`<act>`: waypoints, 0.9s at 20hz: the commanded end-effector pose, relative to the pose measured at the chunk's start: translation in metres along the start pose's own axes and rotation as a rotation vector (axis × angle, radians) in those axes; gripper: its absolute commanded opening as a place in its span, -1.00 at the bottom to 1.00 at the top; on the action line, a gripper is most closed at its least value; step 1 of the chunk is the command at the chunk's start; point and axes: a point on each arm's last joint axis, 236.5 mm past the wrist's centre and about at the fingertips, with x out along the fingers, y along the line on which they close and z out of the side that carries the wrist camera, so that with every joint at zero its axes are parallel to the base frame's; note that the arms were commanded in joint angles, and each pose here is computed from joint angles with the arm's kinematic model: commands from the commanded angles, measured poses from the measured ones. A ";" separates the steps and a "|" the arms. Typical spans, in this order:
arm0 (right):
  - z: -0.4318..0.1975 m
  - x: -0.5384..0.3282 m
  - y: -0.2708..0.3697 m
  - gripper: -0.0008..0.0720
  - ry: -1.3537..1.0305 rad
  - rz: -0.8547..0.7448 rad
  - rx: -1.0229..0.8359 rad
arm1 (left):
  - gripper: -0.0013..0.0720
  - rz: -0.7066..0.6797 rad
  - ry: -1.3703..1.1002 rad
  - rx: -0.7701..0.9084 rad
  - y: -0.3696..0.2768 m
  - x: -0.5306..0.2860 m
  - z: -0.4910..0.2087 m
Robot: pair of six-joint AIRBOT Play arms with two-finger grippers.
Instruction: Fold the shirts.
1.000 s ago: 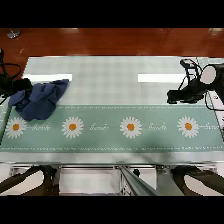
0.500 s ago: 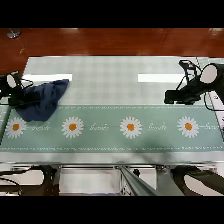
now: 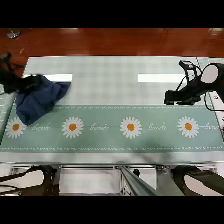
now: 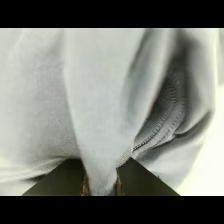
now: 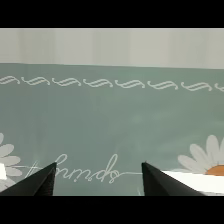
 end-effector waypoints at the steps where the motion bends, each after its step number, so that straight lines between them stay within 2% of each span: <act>1: 0.001 -0.013 0.002 0.72 -0.036 0.009 -0.007 | -0.88 -0.246 -0.306 0.051 -0.074 -0.122 0.056; 6: -0.005 -0.068 -0.006 0.72 -0.176 -0.021 0.001 | -0.89 -0.510 -0.695 0.147 -0.150 -0.304 0.062; 10: -0.014 -0.124 0.000 0.72 -0.349 0.012 -0.007 | -0.88 -0.678 -0.789 0.285 -0.210 -0.382 0.023; 15: -0.038 -0.173 0.001 0.72 -0.489 0.038 0.028 | -0.89 -0.910 -0.645 0.470 -0.311 -0.372 -0.058; 18: -0.048 -0.182 0.001 0.72 -0.508 0.043 0.033 | -0.89 -0.947 -0.488 0.586 -0.359 -0.316 -0.125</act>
